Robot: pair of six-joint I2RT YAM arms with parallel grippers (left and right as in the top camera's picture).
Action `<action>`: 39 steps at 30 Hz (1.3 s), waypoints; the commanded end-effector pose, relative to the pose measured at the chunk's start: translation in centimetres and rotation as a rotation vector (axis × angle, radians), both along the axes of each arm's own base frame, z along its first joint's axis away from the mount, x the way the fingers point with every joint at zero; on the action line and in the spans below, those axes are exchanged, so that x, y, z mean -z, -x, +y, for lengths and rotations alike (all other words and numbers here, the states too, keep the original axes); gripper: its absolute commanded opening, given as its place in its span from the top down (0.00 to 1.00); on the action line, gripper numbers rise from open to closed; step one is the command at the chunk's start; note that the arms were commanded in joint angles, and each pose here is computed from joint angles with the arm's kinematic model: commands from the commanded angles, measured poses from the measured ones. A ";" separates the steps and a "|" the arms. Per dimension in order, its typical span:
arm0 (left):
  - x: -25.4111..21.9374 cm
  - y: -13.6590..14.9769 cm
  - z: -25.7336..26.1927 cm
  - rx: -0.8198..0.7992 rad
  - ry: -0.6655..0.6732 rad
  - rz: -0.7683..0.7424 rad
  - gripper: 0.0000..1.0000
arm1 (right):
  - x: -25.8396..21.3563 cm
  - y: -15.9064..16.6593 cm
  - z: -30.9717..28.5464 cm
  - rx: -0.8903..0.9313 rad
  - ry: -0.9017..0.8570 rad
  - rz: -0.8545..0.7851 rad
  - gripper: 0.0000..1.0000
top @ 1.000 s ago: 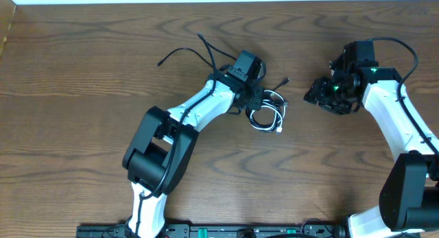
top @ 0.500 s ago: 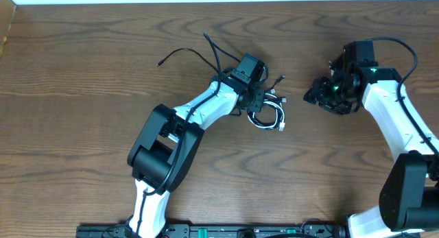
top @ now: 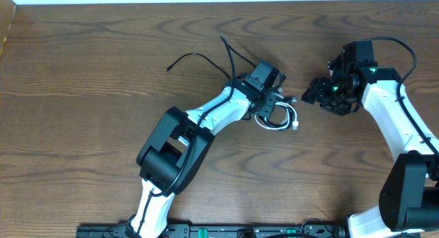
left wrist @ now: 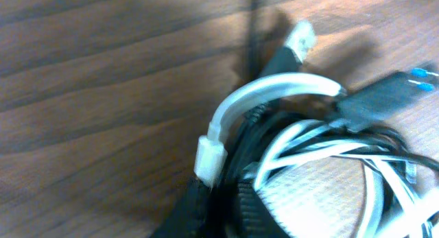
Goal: Untangle cables
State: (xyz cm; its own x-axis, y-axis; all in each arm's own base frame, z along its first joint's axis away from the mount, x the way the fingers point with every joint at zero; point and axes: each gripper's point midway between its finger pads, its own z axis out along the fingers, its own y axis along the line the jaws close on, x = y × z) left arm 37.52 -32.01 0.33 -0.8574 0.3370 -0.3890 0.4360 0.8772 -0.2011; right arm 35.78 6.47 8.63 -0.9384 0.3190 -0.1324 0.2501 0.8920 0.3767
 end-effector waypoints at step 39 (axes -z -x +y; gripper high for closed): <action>-17.7 -1.5 6.6 -0.478 0.526 0.238 0.93 | -10.2 1.0 9.5 -0.080 -0.274 -0.232 0.47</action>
